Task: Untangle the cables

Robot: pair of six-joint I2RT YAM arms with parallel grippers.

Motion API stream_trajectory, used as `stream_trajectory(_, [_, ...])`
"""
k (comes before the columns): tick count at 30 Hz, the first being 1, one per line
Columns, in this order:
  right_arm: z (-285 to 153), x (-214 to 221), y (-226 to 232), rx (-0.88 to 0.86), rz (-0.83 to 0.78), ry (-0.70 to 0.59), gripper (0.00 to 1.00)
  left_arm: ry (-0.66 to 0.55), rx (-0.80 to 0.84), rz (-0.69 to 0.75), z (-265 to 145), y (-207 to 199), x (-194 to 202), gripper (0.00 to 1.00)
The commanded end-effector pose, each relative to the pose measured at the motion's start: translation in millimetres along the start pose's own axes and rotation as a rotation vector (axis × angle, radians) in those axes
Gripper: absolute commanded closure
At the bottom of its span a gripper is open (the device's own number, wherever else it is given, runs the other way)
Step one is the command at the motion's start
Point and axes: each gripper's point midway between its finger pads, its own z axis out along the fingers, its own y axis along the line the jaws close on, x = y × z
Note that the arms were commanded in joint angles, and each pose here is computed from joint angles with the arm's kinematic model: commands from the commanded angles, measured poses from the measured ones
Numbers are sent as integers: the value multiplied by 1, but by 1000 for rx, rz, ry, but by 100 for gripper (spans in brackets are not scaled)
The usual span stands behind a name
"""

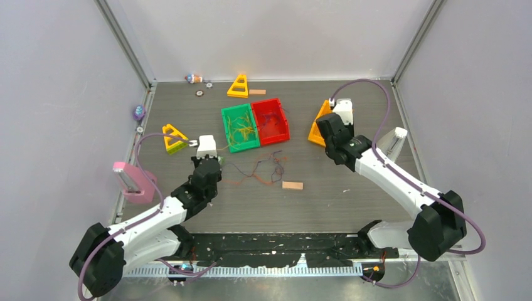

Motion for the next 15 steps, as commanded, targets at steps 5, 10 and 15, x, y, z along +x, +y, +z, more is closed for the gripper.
stream_trajectory(5, [-40, 17, 122, -724, -3, 63, 31, -16, 249, -17, -1, -49, -17, 100])
stream_trajectory(10, [-67, 15, 176, -972, 27, 82, 30, 4, 287, 4, -2, -58, -16, 92])
stream_trajectory(15, [-78, 18, 217, -1041, 7, 130, 34, 47, 367, 44, -10, -68, -19, 61])
